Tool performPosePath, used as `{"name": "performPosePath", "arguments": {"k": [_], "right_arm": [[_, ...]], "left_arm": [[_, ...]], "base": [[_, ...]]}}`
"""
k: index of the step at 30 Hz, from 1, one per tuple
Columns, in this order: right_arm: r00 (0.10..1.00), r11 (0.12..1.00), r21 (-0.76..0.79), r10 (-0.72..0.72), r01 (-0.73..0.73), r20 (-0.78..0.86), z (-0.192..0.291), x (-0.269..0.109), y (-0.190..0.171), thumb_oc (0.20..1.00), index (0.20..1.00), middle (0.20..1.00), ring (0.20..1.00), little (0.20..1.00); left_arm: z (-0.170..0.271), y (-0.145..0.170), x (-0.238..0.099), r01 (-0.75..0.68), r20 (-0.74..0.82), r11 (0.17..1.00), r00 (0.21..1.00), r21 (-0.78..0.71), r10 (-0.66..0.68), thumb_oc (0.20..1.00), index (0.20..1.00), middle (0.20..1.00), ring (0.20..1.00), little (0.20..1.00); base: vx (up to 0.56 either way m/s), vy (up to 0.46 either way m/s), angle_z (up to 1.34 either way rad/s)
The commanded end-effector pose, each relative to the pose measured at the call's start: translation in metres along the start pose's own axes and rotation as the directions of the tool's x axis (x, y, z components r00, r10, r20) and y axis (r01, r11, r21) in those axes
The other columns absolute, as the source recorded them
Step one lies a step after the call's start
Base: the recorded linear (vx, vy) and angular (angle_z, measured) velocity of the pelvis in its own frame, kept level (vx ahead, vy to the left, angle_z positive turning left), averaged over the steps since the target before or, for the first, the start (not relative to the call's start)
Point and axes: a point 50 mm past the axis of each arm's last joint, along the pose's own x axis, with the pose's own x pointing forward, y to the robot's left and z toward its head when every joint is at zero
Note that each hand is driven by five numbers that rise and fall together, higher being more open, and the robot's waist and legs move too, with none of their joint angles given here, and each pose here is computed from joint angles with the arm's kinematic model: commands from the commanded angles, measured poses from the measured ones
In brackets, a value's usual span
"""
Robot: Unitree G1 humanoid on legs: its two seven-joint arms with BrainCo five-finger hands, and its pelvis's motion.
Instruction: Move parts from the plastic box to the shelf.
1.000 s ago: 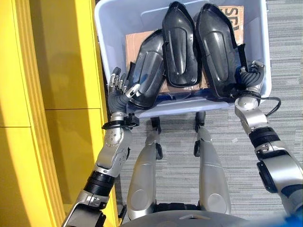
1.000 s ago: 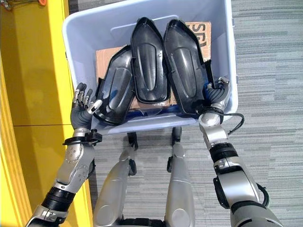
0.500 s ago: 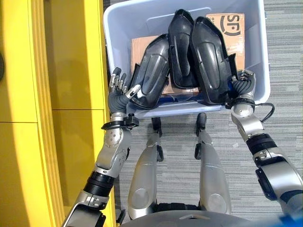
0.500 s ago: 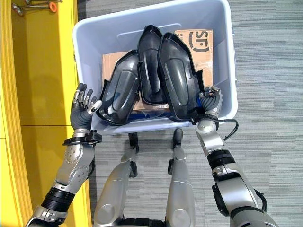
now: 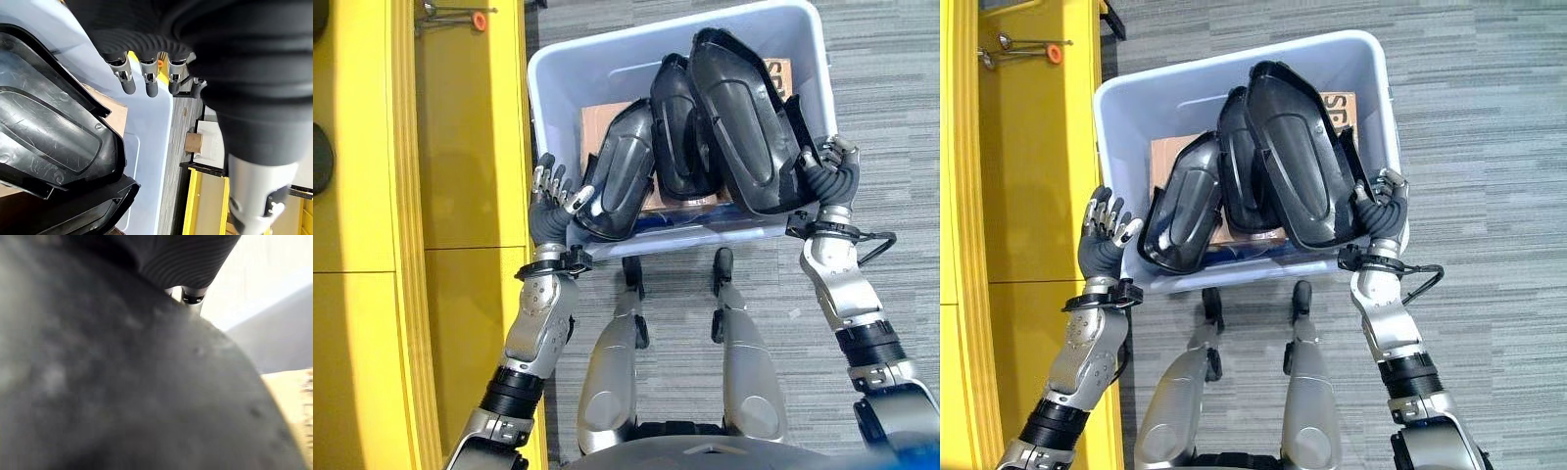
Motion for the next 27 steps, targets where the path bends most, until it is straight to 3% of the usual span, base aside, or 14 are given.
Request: {"name": "performPosePath", "arguments": {"k": [1, 14, 21, 27], "right_arm": [[0.994, 0.988, 0.151, -0.010, -0.007, 0.110, 0.019, -0.007, -0.003, 0.200, 0.200, 0.200, 0.200, 0.200], [0.991, 0.978, 0.172, 0.109, -0.121, 0.080, 0.012, -0.038, -0.011, 0.200, 0.200, 0.200, 0.200, 0.200], [0.974, 0.960, 0.169, 0.210, -0.223, 0.091, 0.015, -0.042, -0.005, 0.200, 0.200, 0.200, 0.200, 0.200], [0.977, 0.966, 0.156, 0.192, -0.204, 0.092, 0.014, -0.038, -0.012, 0.200, 0.200, 0.200, 0.200, 0.200]], "left_arm": [[0.012, 0.010, -0.005, 0.031, 0.046, 0.998, 0.998, 0.046, -0.033, 1.000, 1.000, 1.000, 1.000, 1.000], [-0.007, 0.043, -0.032, -0.035, -0.080, 0.994, 0.996, 0.108, 0.043, 1.000, 1.000, 1.000, 1.000, 1.000], [-0.021, 0.071, -0.061, -0.138, -0.169, 0.979, 0.972, 0.148, 0.162, 1.000, 1.000, 1.000, 1.000, 1.000], [-0.030, 0.062, -0.060, -0.116, -0.202, 0.988, 0.970, 0.104, 0.135, 1.000, 1.000, 1.000, 1.000, 1.000]], "base": [[0.04, -0.034, -0.01], [0.03, -0.024, 0.04], [-0.02, -0.142, 0.15], [-0.05, -0.108, 0.52]]}}
